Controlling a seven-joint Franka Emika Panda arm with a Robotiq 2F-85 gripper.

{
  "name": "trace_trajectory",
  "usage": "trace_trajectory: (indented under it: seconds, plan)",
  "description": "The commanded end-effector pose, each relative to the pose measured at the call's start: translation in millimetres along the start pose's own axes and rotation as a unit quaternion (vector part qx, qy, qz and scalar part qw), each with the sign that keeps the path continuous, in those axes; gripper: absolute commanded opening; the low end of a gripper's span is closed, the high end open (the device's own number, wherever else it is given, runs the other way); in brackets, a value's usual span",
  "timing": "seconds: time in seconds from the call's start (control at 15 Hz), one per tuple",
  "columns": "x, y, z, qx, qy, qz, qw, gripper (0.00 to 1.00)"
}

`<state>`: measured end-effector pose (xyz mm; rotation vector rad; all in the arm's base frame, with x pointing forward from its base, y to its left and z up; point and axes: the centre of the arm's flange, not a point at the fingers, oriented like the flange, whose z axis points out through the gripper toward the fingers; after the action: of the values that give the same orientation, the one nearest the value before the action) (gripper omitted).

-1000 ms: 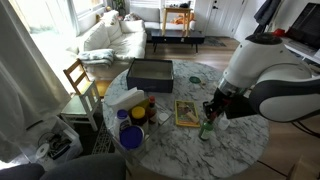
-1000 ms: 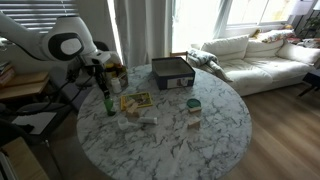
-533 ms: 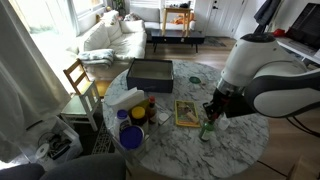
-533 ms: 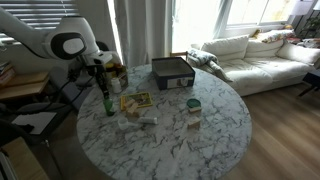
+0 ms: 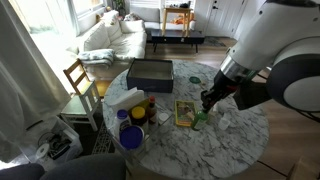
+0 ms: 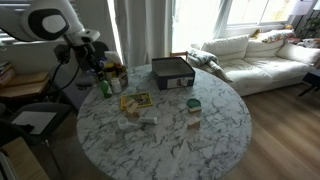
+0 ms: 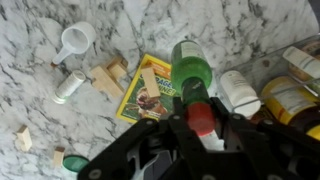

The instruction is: Lift the green bottle upright and then put it in the transparent box

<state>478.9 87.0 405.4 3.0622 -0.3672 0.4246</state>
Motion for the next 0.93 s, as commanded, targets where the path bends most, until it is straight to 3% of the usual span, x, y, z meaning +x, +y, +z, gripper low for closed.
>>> trace_trajectory:
  seconds: [0.0, 0.2, 0.47, 0.87]
  plan:
    - [-4.0, -26.4, -54.1, 0.033, 0.036, -0.048, 0.9976, 0.08]
    - [-0.4, -57.3, -88.0, 0.061, 0.068, -0.089, 0.9919, 0.08]
    - [5.9, -99.7, -103.1, 0.091, 0.093, -0.121, 0.9841, 0.08]
    - [47.3, -121.8, -58.3, 0.106, 0.12, -0.092, 0.9829, 0.08]
